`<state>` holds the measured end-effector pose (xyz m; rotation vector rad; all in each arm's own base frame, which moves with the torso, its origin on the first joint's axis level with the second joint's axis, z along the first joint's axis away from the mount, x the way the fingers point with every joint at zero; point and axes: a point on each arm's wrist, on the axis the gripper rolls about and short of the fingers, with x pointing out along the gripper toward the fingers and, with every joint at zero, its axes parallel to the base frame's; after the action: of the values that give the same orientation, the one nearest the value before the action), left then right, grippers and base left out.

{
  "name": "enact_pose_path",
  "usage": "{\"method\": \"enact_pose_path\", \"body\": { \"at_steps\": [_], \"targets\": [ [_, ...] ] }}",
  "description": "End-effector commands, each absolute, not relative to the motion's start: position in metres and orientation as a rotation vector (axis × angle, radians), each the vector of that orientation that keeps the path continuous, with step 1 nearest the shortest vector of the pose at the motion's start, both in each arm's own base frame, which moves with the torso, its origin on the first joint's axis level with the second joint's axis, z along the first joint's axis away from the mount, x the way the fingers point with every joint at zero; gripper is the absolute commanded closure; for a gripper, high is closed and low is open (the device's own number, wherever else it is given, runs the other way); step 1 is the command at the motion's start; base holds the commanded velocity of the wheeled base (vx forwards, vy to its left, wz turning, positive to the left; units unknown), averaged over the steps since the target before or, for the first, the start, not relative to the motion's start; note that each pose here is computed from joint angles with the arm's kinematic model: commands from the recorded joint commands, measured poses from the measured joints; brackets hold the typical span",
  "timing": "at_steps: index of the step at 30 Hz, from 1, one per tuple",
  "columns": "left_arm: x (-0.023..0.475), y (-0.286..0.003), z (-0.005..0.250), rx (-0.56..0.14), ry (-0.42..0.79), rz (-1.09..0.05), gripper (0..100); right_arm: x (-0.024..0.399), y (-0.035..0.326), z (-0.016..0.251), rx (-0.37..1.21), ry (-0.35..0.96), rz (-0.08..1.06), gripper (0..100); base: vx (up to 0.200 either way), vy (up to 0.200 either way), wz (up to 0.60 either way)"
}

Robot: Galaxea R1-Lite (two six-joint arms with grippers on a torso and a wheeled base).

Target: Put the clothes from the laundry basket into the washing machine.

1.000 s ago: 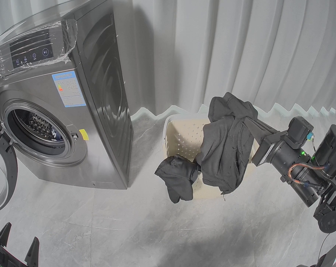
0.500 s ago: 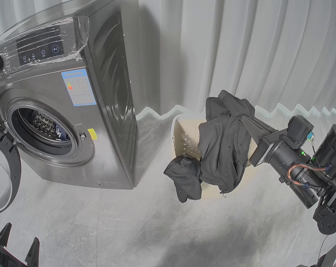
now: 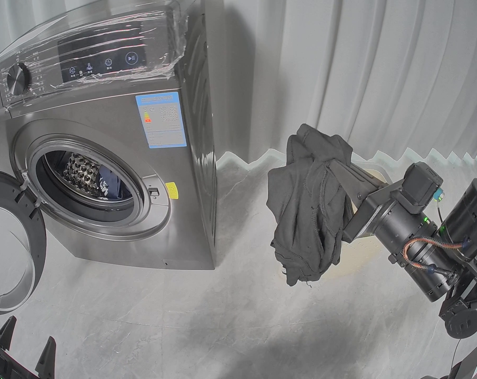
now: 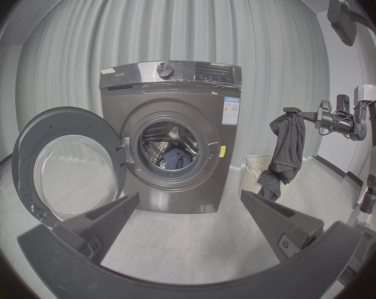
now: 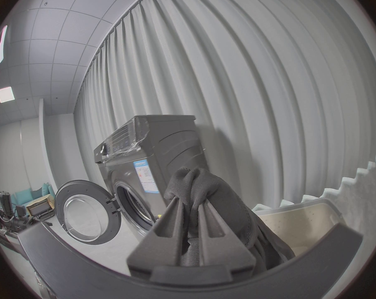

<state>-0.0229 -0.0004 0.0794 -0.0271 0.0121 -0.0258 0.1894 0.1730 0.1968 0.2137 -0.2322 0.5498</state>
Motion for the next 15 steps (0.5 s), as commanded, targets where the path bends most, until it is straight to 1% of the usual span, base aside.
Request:
{"method": "enact_pose_path", "body": {
  "at_steps": [1,7,15],
  "targets": [
    [-0.0229,-0.0004,0.076,-0.026,0.011,-0.026,0,0.1873,0.1755,0.1952,0.214,-0.226,0.564,100,0.0,0.2,0.0],
    [-0.0229,-0.0004,0.076,-0.026,0.011,-0.026,0,0.1828,0.1786,0.2002,0.227,-0.247,0.612,100,0.0,0.2,0.0],
    [-0.0229,-0.0004,0.076,-0.028,0.011,-0.026,0,0.1806,0.1838,0.1992,0.233,-0.247,0.635,100,0.0,0.2,0.0]
  ]
}}
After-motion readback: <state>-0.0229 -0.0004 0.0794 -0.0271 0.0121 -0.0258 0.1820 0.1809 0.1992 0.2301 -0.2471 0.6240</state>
